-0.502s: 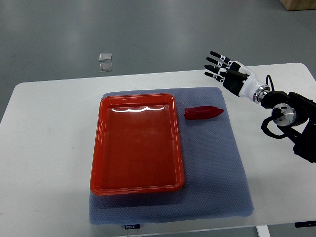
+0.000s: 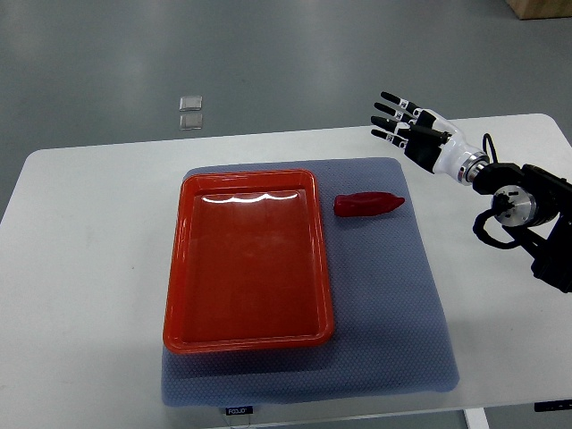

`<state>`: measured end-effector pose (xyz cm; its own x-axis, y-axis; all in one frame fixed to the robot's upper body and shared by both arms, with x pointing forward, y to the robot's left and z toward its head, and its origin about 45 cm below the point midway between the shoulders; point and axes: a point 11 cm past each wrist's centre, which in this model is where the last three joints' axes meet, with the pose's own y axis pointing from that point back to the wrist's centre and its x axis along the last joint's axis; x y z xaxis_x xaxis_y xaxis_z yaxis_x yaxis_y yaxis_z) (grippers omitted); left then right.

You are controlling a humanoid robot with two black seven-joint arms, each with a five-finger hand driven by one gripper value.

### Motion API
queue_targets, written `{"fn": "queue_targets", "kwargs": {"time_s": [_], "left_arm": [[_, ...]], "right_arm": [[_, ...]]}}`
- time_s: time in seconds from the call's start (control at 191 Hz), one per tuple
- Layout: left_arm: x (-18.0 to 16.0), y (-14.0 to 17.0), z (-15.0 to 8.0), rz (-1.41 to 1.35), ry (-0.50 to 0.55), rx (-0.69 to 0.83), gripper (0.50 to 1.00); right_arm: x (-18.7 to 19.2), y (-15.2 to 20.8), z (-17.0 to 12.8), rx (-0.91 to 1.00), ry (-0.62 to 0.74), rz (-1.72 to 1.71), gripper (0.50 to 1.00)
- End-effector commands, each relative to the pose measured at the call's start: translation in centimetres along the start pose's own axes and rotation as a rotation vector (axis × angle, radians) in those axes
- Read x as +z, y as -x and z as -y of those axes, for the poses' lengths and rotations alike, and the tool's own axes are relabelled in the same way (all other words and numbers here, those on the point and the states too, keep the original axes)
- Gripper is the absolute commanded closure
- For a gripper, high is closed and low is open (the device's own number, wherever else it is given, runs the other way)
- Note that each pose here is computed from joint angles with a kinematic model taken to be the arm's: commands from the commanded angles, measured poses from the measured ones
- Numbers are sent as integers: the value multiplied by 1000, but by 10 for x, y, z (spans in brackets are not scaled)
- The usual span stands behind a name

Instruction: Place red pepper on red tray

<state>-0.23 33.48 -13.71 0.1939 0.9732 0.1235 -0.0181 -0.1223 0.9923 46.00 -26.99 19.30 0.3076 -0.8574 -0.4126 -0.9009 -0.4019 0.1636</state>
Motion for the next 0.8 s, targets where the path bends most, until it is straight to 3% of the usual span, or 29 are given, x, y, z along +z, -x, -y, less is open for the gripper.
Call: {"fn": "queue_targets", "kwargs": {"time_s": [0.0,0.361,0.795], "left_arm": [[0,-1,0,2,-1,3,500],[0,-1,0,1,-1,3,500],[0,-1,0,1,-1,3,500]], "right_arm": [[-5,0,1,-5,5,-36,591],[-22,6,4,-79,84,-451,595],[-29,19,11,-211,275,-1065,595]]}}
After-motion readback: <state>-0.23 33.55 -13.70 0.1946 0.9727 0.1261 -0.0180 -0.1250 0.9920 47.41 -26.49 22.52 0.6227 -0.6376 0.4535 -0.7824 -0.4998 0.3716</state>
